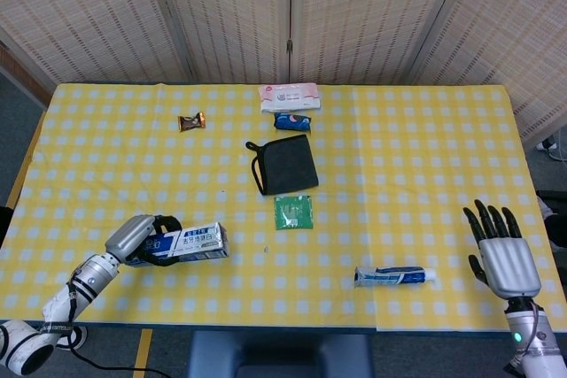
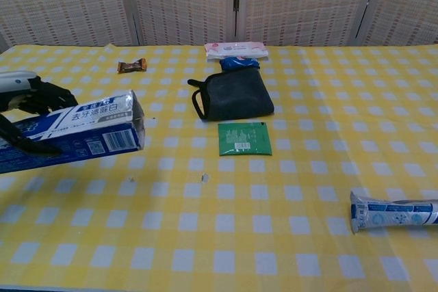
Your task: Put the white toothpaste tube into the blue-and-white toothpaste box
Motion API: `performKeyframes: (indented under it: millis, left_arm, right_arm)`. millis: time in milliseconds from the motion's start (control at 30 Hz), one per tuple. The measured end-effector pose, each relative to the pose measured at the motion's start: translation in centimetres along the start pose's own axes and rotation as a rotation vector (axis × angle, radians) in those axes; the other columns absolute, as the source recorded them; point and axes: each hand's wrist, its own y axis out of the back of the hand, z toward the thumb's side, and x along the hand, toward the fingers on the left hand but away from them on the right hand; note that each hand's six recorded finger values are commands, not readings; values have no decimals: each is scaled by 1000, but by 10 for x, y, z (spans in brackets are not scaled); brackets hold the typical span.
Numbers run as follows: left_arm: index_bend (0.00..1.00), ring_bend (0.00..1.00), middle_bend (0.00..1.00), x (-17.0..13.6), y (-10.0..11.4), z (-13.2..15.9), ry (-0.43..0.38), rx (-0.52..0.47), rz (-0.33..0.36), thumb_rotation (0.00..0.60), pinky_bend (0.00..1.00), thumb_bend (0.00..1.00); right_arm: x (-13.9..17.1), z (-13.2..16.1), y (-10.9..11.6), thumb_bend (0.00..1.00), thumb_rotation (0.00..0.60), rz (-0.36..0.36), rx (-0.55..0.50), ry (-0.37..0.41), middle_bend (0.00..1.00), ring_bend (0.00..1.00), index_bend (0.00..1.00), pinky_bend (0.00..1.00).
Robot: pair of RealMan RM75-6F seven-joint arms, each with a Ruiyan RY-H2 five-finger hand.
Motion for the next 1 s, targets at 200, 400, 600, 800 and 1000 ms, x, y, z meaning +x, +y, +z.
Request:
performKeyframes:
  millis: [200, 400, 600, 800, 1000]
  left_arm:
    - [534, 418, 488, -4, -3, 10, -22, 4, 9, 600, 510, 212]
    - [535, 419, 488, -10, -3, 17, -35, 11, 14, 600, 512, 215]
    - [538, 427, 488, -15, -1, 19, -38, 11, 25, 600, 520, 215]
    - [538, 428, 488, -19, 1, 19, -40, 8, 30, 600, 520, 216]
    - [539, 428, 488, -23, 2, 17, -42, 2, 37, 600, 521, 216]
  right_arm:
    - [-19, 29, -14, 427, 600, 128, -53, 132, 164, 136, 192, 144]
    - [-24, 63, -25, 428, 600, 322, -238, 236, 237, 198, 284, 229]
    - [-17, 82, -28, 428, 600, 457, -391, 279, 237, 199, 285, 231]
    - [-7, 90, -36, 428, 600, 489, -379, 327, 238, 201, 285, 231]
    - [-7, 89, -43, 427, 600, 447, -296, 343, 242, 206, 285, 231]
